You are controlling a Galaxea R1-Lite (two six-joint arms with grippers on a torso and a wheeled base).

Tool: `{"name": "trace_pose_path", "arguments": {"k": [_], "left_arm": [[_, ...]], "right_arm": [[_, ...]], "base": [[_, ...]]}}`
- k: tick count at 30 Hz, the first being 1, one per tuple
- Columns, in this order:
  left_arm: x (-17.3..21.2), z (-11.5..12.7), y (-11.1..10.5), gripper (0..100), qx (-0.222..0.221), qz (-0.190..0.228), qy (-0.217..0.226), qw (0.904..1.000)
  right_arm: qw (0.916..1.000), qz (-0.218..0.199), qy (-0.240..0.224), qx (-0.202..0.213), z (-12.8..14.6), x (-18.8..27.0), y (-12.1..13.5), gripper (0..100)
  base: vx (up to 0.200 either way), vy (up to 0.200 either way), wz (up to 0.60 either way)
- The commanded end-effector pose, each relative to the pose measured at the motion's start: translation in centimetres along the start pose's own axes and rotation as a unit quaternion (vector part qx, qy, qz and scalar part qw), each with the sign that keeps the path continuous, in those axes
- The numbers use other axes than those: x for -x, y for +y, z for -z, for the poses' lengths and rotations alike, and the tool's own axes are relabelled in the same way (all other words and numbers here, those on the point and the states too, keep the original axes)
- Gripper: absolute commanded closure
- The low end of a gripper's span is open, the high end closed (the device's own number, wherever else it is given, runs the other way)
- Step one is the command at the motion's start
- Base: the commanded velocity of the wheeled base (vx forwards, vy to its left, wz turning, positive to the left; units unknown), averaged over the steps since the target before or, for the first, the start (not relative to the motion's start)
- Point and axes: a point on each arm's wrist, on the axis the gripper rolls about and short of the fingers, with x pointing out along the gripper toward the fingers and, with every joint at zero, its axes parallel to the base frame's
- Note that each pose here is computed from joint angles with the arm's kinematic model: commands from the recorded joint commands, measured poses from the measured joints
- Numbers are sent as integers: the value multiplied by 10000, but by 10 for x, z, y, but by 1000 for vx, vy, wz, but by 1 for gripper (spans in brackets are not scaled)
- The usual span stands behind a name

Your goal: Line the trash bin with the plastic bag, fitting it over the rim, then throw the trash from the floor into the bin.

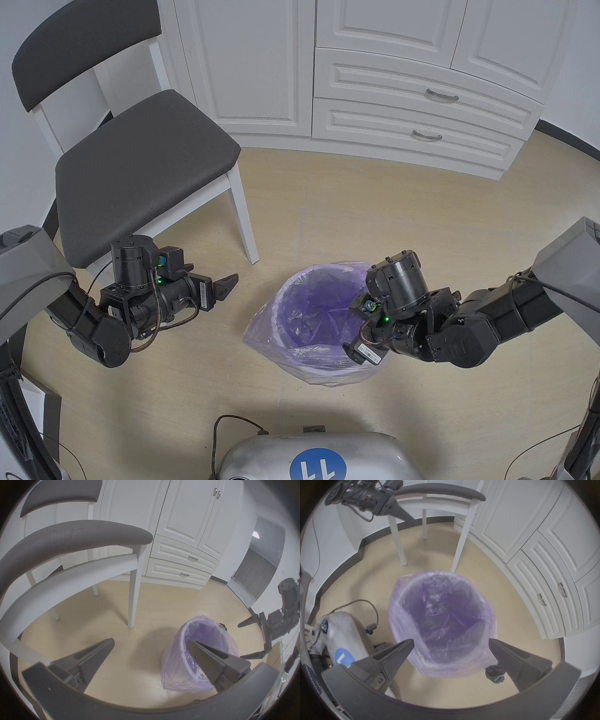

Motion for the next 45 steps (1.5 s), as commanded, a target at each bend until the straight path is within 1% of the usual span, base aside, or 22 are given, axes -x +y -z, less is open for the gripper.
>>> {"name": "trace_pose_path", "arguments": {"k": [1,5,9,10,12,13,20,26,31,35,41,45], "left_arm": [[-1,1,0,0,-1,-5,14,10000],[-1,1,0,0,-1,-5,14,10000],[-1,1,0,0,7,-5,14,10000],[-1,1,0,0,6,-4,7,10000],[-2,2,1,0,11,-12,29,10000],[-2,2,1,0,3,-5,29,10000],[-2,2,1,0,11,-5,29,10000],[-1,1,1,0,9,-12,14,10000],[-1,2,0,0,0,-5,22,10000],[-1,2,0,0,-2,3,22,10000],[-2,3,0,0,-1,2,30,10000],[-2,3,0,0,0,-5,22,10000]], "right_arm": [[9998,157,-80,-86,-5,-37,3,0],[9997,221,51,-54,2,-72,6,0],[9992,363,-148,-65,-2,-90,7,0],[9992,375,-156,-67,-2,-90,6,0],[9988,440,-167,128,0,-91,2,0],[9988,448,-168,144,0,-90,1,0],[9986,257,56,452,17,-72,3,0],[9980,130,122,610,23,-57,9,0],[9968,-62,186,772,29,-42,22,0],[9947,-196,359,947,40,-43,31,0],[9927,-317,605,991,54,-62,43,0],[9933,-281,511,995,54,-66,46,0]], "base": [[0,0,0],[0,0,0],[0,0,0],[0,0,0],[0,0,0],[0,0,0],[0,0,0],[0,0,0],[0,0,0],[0,0,0],[0,0,0],[0,0,0]]}}
